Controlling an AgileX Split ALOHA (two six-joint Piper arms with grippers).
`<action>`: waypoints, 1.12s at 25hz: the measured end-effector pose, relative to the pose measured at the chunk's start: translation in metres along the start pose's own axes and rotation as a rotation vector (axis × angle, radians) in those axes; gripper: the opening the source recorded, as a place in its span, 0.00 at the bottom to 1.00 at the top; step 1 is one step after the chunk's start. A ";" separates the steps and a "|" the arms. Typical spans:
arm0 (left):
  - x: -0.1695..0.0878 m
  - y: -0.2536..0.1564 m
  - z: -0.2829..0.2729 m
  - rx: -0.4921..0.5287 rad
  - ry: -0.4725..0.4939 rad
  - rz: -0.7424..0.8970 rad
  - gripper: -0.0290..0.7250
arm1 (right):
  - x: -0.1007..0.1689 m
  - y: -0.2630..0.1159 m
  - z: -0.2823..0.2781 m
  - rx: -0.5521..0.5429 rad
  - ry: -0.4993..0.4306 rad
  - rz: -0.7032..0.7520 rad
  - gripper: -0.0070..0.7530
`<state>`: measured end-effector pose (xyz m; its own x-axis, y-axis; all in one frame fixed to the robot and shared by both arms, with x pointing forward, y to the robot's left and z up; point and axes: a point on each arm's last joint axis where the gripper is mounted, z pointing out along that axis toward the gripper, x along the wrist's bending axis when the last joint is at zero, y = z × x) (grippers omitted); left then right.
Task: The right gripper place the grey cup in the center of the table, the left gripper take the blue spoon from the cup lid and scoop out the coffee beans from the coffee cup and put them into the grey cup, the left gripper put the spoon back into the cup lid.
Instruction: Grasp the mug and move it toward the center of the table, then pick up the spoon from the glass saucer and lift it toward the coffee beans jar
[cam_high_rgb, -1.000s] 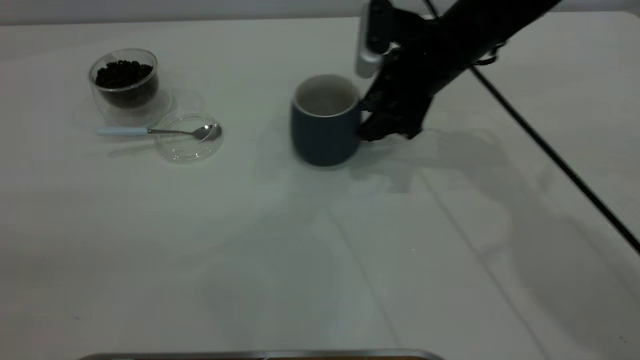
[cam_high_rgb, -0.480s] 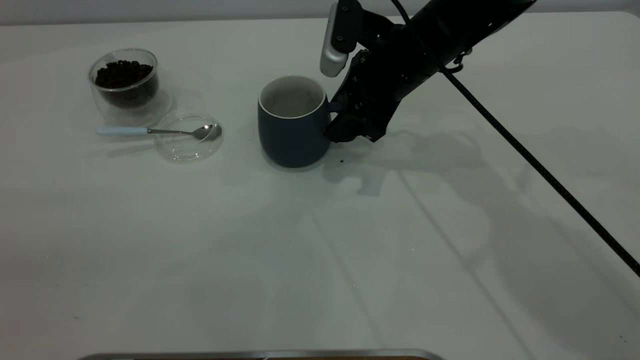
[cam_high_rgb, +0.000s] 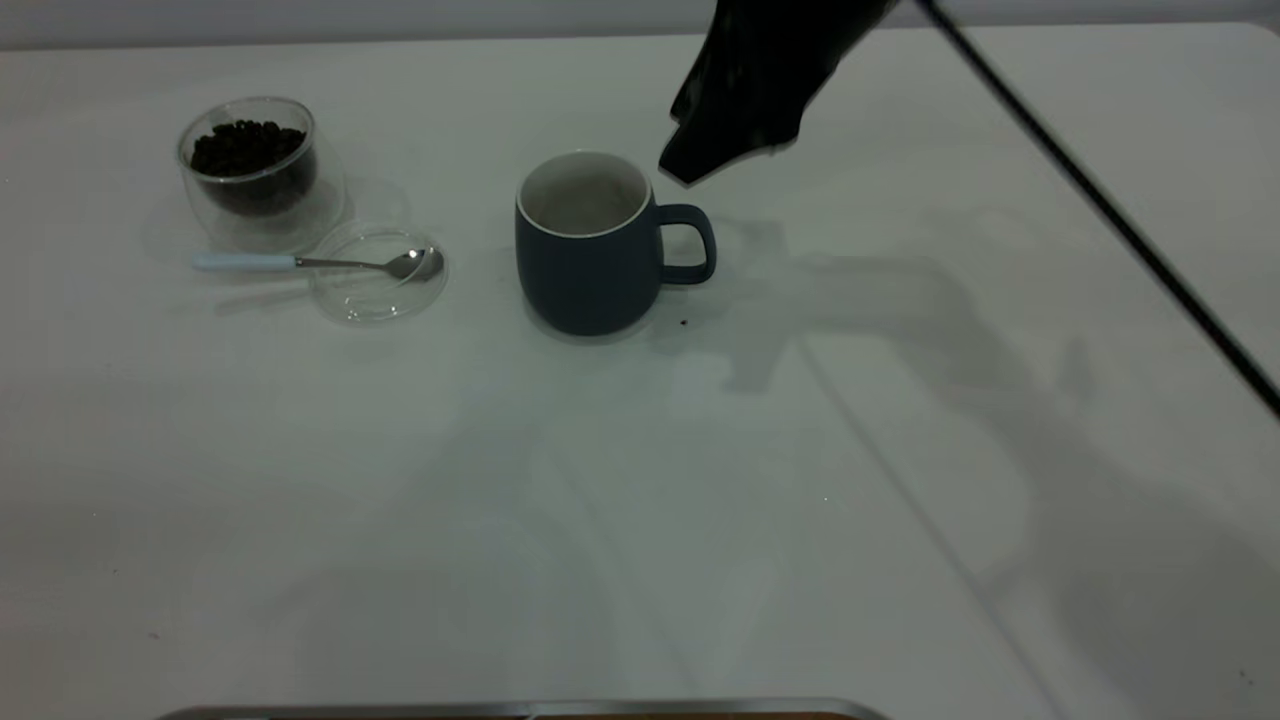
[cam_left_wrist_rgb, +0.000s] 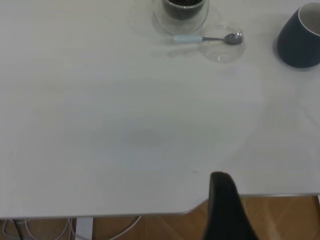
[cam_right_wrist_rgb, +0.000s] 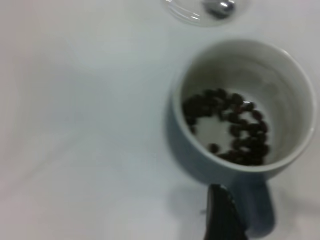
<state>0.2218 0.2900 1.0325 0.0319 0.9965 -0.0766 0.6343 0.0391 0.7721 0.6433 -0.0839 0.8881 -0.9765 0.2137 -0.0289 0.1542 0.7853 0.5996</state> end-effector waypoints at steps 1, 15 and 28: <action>0.000 0.000 0.000 0.000 0.000 0.000 0.72 | 0.004 0.007 -0.013 0.008 0.023 0.051 0.66; 0.000 0.000 0.000 0.000 0.000 0.001 0.72 | 0.120 0.051 -0.231 0.156 -0.028 0.718 0.56; 0.000 0.000 0.000 0.000 0.000 0.001 0.72 | 0.261 -0.093 -0.263 0.219 -0.417 0.887 0.55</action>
<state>0.2218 0.2900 1.0325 0.0325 0.9966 -0.0759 0.6343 0.0381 0.7722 0.3348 -0.2542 1.0348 -0.3713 0.9269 0.0538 0.8658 0.3247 0.3808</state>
